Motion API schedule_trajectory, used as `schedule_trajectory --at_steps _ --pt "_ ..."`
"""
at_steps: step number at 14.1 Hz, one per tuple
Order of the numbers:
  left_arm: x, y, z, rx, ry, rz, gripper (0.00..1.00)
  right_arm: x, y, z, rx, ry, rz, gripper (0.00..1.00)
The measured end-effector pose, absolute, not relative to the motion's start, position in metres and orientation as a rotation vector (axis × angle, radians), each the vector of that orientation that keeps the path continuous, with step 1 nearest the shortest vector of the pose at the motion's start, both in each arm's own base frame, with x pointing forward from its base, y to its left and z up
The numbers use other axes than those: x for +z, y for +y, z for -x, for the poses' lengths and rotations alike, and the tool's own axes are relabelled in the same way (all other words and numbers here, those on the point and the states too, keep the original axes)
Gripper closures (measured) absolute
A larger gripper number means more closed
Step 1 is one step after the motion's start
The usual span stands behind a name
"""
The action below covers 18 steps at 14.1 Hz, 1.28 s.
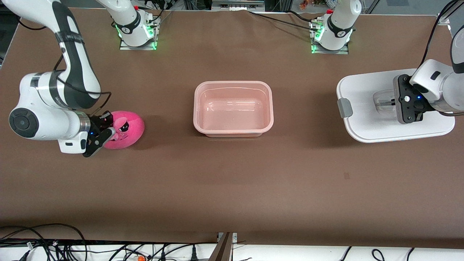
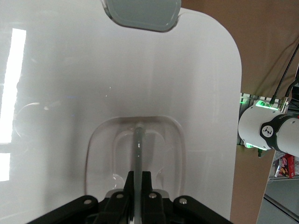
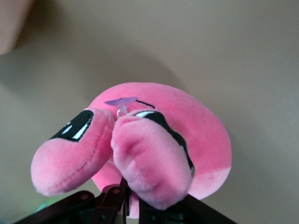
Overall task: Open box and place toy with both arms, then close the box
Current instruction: 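Lift the pink toy with the right gripper over the tub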
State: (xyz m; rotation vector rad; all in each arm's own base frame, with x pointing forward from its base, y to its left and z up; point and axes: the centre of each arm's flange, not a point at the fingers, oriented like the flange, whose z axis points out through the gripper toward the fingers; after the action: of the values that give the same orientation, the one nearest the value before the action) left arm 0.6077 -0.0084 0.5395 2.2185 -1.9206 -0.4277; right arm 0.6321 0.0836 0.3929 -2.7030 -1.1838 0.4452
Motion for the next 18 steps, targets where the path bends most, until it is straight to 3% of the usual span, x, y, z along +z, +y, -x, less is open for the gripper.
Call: schedule_trajectory --at_steps 6,12,18 --pt "0.540 -0.005 -0.608 -0.427 -1.915 -2.222 0.93 0.472 0.225 -0.592 0.425 -1.408 2.557 0.91" --pt "0.539 -0.001 -0.607 -0.428 -1.907 -2.225 0.93 0.481 0.336 -0.545 0.408 -1.678 2.537 0.91" --pt "0.538 0.001 -0.608 -0.432 -1.900 -2.224 0.93 0.450 0.404 -0.511 0.453 -1.968 2.530 0.91"
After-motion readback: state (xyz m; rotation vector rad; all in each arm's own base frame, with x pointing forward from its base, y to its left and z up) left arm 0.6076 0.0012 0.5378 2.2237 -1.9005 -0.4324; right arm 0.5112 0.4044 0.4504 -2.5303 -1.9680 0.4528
